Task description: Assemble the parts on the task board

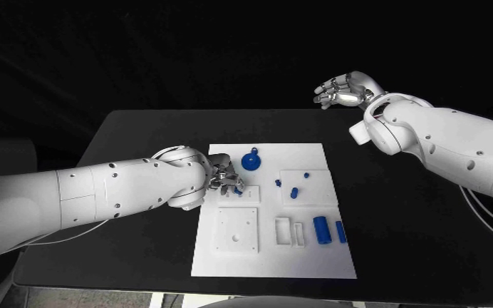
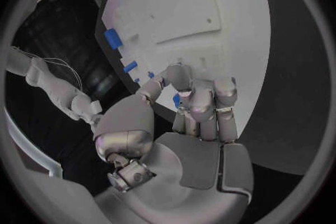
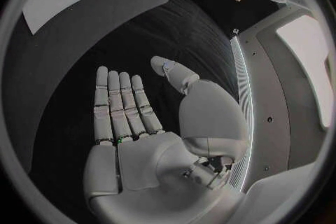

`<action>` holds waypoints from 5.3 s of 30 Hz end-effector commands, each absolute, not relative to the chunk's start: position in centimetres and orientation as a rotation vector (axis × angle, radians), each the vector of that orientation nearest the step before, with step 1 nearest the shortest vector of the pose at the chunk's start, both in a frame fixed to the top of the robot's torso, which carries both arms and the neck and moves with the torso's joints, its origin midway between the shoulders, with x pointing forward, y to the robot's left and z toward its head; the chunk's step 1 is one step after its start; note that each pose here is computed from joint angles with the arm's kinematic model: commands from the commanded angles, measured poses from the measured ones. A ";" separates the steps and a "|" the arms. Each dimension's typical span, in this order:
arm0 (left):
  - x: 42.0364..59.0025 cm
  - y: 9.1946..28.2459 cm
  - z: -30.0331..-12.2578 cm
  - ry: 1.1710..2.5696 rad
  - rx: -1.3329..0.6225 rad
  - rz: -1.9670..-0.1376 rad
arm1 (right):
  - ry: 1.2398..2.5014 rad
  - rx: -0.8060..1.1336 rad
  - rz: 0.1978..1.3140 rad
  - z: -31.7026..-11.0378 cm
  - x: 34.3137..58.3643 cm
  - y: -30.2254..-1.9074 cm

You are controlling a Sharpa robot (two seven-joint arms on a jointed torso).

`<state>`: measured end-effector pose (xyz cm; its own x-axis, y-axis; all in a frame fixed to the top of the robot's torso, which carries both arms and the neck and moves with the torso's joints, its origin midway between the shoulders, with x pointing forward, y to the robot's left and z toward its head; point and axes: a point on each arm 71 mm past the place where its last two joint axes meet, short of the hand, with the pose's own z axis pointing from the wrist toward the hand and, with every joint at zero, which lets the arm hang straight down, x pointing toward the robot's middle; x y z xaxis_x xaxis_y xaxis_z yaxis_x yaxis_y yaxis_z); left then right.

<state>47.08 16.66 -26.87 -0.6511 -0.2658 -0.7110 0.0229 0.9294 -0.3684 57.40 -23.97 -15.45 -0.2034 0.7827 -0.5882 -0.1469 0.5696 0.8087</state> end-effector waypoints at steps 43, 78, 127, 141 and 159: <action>46.9 16.3 -27.5 2.253 -0.143 -0.445 | 1.567 0.543 0.953 -15.7 57.3 -23.5; 46.6 16.4 -27.8 2.283 -0.125 -0.432 | 1.586 0.594 0.986 -16.0 57.2 -23.5; 46.5 15.7 -27.8 2.307 -0.105 -0.462 | 1.596 0.577 0.980 -16.3 57.2 -23.3; 46.4 15.4 -27.9 2.316 -0.093 -0.466 | 1.596 0.579 0.978 -16.4 57.3 -23.4; 46.4 15.6 -27.9 2.320 -0.096 -0.455 | 1.597 0.577 0.979 -16.4 57.3 -23.3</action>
<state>46.70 15.75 -27.65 -0.6928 -0.2156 -0.6882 0.0569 0.9350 -0.3501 57.30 -23.51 -16.38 -0.2469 0.7972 -0.5509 -0.1205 0.5388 0.8337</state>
